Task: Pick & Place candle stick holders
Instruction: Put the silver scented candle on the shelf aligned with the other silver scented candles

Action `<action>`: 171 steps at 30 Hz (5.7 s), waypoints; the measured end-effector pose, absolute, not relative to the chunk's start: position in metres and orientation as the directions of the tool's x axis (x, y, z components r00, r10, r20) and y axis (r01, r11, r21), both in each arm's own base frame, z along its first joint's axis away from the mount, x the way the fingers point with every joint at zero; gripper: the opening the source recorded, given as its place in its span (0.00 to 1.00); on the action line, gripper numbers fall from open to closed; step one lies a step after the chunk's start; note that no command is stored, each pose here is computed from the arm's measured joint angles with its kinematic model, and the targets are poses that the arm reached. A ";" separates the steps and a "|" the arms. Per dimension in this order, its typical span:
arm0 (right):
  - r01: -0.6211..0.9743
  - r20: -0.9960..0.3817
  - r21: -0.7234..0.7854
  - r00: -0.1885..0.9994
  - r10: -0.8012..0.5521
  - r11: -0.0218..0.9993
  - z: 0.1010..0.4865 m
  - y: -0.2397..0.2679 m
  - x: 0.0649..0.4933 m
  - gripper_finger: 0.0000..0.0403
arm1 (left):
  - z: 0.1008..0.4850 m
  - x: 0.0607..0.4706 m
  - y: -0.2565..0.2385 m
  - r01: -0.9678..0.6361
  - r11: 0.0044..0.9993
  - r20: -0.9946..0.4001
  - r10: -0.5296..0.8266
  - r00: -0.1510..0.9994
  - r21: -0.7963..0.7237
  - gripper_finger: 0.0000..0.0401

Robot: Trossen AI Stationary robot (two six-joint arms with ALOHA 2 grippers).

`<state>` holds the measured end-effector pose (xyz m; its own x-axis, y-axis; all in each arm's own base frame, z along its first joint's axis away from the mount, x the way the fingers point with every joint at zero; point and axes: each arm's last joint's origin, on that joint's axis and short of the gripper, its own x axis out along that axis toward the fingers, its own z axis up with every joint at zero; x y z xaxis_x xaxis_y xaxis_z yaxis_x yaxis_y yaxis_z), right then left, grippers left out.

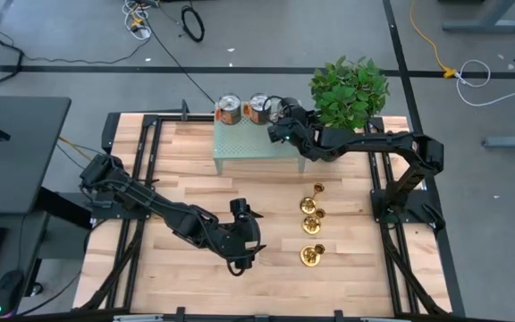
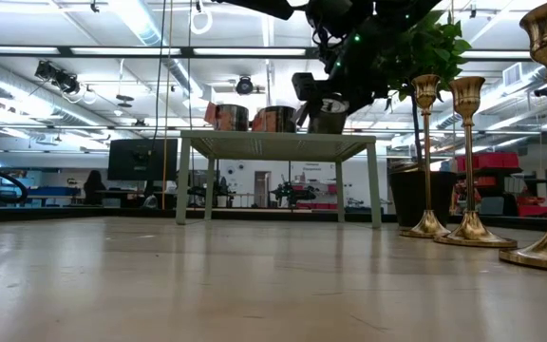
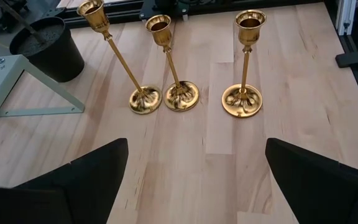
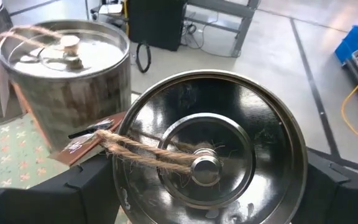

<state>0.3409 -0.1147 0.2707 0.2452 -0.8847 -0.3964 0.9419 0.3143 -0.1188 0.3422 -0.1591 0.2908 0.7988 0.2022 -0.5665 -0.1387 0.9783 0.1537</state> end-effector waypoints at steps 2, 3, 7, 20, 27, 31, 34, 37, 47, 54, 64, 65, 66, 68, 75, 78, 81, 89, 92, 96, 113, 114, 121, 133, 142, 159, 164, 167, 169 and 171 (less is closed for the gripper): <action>0.939 -0.411 -0.107 0.258 -0.874 0.328 0.270 -0.116 0.341 0.83 | 0.291 0.342 -0.159 -0.138 0.978 -0.567 0.202 0.799 0.154 0.97; 0.937 -0.417 -0.104 0.263 -0.870 0.333 0.270 -0.115 0.341 0.83 | 0.291 0.342 -0.159 -0.138 0.978 -0.567 0.202 0.799 0.154 0.97; 0.937 -0.425 -0.104 0.260 -0.867 0.332 0.269 -0.116 0.340 0.83 | 0.291 0.342 -0.159 -0.138 0.978 -0.567 0.202 0.799 0.153 0.97; 0.935 -0.442 -0.101 0.265 -0.857 0.341 0.268 -0.118 0.339 0.83 | 0.291 0.342 -0.159 -0.139 0.978 -0.567 0.202 0.799 0.154 0.97; 0.929 -0.453 -0.100 0.276 -0.847 0.356 0.271 -0.117 0.336 0.83 | 0.291 0.342 -0.159 -0.139 0.978 -0.566 0.202 0.799 0.153 0.97; 0.925 -0.463 -0.096 0.285 -0.839 0.367 0.275 -0.118 0.333 0.83 | 0.291 0.342 -0.159 -0.139 0.978 -0.566 0.202 0.799 0.153 0.97; 0.923 -0.472 -0.089 0.293 -0.831 0.376 0.275 -0.120 0.332 0.83 | 0.292 0.343 -0.159 -0.140 0.979 -0.559 0.199 0.805 0.147 0.97; 0.922 -0.471 -0.092 0.293 -0.832 0.377 0.275 -0.120 0.332 0.83 | 0.292 0.344 -0.160 -0.141 0.980 -0.551 0.195 0.811 0.139 0.97; 0.918 -0.470 -0.093 0.301 -0.830 0.385 0.276 -0.120 0.331 0.83 | 0.294 0.345 -0.161 -0.145 0.982 -0.533 0.188 0.825 0.123 0.97; 0.907 -0.481 -0.101 0.315 -0.818 0.409 0.281 -0.123 0.331 0.83 | 0.295 0.345 -0.161 -0.145 0.982 -0.531 0.188 0.826 0.121 0.97; 0.897 -0.529 -0.093 0.322 -0.785 0.431 0.295 -0.131 0.328 0.83 | 0.295 0.345 -0.161 -0.146 0.982 -0.531 0.188 0.826 0.121 0.97; 0.895 -0.538 -0.088 0.327 -0.777 0.438 0.297 -0.132 0.327 0.83 | 0.295 0.345 -0.161 -0.146 0.982 -0.531 0.188 0.826 0.121 0.97; 0.892 -0.547 -0.085 0.330 -0.769 0.443 0.298 -0.133 0.326 0.83 | 0.295 0.345 -0.161 -0.145 0.982 -0.531 0.188 0.826 0.121 0.97; 0.886 -0.567 -0.080 0.336 -0.752 0.456 0.298 -0.136 0.325 0.83 | 0.295 0.345 -0.161 -0.146 0.982 -0.531 0.188 0.827 0.121 0.97; 0.886 -0.587 -0.063 0.340 -0.734 0.460 0.297 -0.146 0.321 0.83 | 0.295 0.345 -0.161 -0.145 0.982 -0.530 0.187 0.827 0.121 0.97; 0.884 -0.593 -0.046 0.350 -0.725 0.465 0.298 -0.150 0.320 0.83 | 0.295 0.345 -0.161 -0.146 0.982 -0.530 0.188 0.827 0.121 0.97; 0.882 -0.599 -0.035 0.358 -0.717 0.469 0.298 -0.153 0.318 0.83 | 0.295 0.345 -0.161 -0.146 0.982 -0.530 0.188 0.827 0.120 0.97; 0.874 -0.606 -0.041 0.364 -0.708 0.484 0.304 -0.156 0.317 0.83 | 0.295 0.346 -0.161 -0.146 0.982 -0.528 0.187 0.829 0.118 0.97; 0.870 -0.600 -0.042 0.371 -0.709 0.491 0.308 -0.157 0.318 0.83 | 0.295 0.346 -0.161 -0.146 0.982 -0.525 0.186 0.830 0.116 0.97; 0.864 -0.610 -0.039 0.377 -0.697 0.501 0.308 -0.159 0.317 0.83 | 0.296 0.346 -0.161 -0.147 0.983 -0.521 0.184 0.833 0.112 0.97; 0.853 -0.627 -0.013 0.399 -0.669 0.521 0.306 -0.163 0.317 0.83 | 0.296 0.346 -0.161 -0.147 0.983 -0.521 0.184 0.833 0.113 0.97; 0.854 -0.626 -0.013 0.398 -0.670 0.520 0.306 -0.163 0.317 0.83 | 0.296 0.346 -0.161 -0.147 0.983 -0.521 0.184 0.833 0.113 0.97; 0.863 -0.620 0.007 0.400 -0.675 0.505 0.307 -0.166 0.316 0.92 | 0.296 0.346 -0.161 -0.147 0.983 -0.521 0.184 0.833 0.113 0.97; 0.860 -0.611 -0.002 0.403 -0.681 0.511 0.308 -0.166 0.316 0.92 | 0.296 0.346 -0.161 -0.147 0.983 -0.521 0.184 0.833 0.113 0.97; 0.860 -0.595 0.010 0.415 -0.688 0.510 0.309 -0.167 0.318 0.93 | 0.296 0.346 -0.161 -0.147 0.983 -0.521 0.184 0.833 0.113 0.97; 0.872 -0.569 -0.025 0.390 -0.724 0.489 0.297 -0.176 0.328 0.93 | 0.296 0.346 -0.161 -0.147 0.983 -0.521 0.184 0.834 0.112 0.97; 0.872 -0.560 -0.018 0.396 -0.728 0.489 0.297 -0.177 0.330 0.93 | 0.297 0.347 -0.162 -0.149 0.984 -0.510 0.180 0.841 0.103 0.97; 0.875 -0.561 -0.024 0.389 -0.731 0.484 0.297 -0.177 0.329 0.93 | 0.297 0.347 -0.161 -0.149 0.984 -0.508 0.180 0.843 0.100 0.97; 0.875 -0.559 -0.023 0.389 -0.732 0.483 0.297 -0.177 0.330 0.93 | 0.297 0.347 -0.162 -0.149 0.984 -0.508 0.179 0.843 0.100 0.97; 0.875 -0.562 -0.026 0.387 -0.731 0.483 0.297 -0.177 0.329 0.93 | 0.297 0.347 -0.162 -0.149 0.984 -0.508 0.179 0.843 0.100 0.97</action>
<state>0.3293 -0.1767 0.2967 0.3870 -0.7308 -0.5623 0.8750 0.4834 -0.0259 0.3471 -0.1616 0.2972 0.8427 0.1792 -0.5076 -0.1488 0.9838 0.1003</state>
